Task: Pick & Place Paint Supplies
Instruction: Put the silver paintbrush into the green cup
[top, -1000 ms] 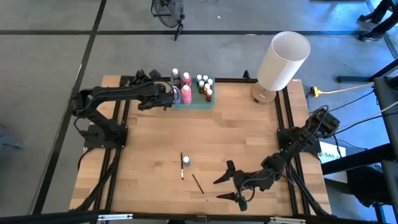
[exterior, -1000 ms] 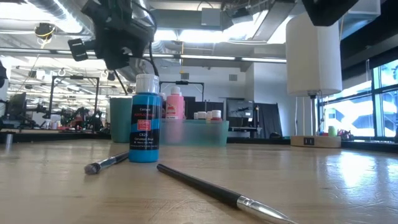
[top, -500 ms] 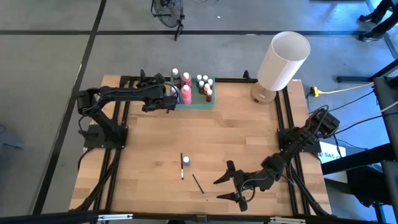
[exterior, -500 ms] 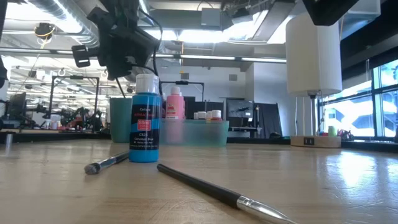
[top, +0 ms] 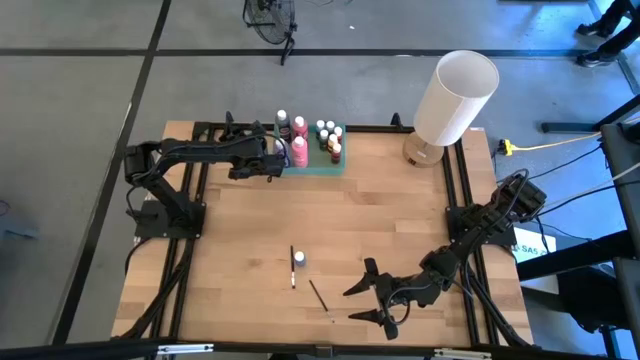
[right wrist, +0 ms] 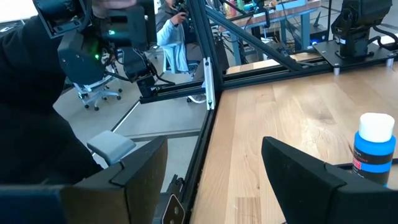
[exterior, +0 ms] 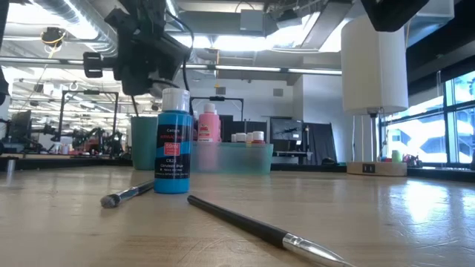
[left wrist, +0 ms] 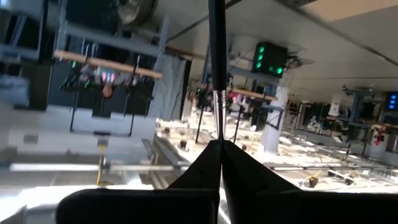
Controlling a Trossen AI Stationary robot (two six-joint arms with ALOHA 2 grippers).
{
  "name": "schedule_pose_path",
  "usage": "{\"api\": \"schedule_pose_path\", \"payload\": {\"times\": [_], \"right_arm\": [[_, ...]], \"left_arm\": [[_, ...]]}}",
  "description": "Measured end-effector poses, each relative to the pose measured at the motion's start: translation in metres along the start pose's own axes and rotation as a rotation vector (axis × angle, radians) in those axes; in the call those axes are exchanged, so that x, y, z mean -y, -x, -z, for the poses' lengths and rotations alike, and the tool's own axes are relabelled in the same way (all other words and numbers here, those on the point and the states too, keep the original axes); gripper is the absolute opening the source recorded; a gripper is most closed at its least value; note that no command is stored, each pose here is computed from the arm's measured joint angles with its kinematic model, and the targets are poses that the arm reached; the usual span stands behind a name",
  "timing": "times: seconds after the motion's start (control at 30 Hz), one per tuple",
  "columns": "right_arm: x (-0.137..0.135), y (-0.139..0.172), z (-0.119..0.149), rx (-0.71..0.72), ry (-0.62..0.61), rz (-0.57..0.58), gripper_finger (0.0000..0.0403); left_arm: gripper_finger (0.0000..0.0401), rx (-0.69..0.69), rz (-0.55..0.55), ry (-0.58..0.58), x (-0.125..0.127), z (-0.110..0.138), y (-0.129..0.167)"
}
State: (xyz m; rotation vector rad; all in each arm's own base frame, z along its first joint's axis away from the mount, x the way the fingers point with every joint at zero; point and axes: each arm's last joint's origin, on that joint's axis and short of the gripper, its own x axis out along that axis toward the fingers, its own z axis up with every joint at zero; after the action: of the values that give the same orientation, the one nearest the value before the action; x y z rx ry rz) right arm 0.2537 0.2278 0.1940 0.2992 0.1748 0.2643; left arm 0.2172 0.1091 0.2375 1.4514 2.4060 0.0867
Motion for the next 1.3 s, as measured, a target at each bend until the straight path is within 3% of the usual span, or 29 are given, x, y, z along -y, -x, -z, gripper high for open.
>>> {"api": "schedule_pose_path", "payload": {"times": [0.27, 0.5, 1.3], "right_arm": [[0.000, 0.000, 0.000, -0.001, -0.015, -0.002, 0.0265], [0.000, 0.000, 0.000, -0.002, -0.015, -0.002, 0.0265], [0.000, 0.000, 0.000, -0.005, -0.014, -0.006, 0.0265]], "left_arm": [[0.0004, 0.081, 0.052, -0.114, 0.002, -0.002, 0.000], [0.0004, 0.074, 0.009, 0.051, -0.008, -0.007, -0.001], [0.0004, 0.134, 0.022, 0.046, -0.010, -0.010, -0.001]]}}
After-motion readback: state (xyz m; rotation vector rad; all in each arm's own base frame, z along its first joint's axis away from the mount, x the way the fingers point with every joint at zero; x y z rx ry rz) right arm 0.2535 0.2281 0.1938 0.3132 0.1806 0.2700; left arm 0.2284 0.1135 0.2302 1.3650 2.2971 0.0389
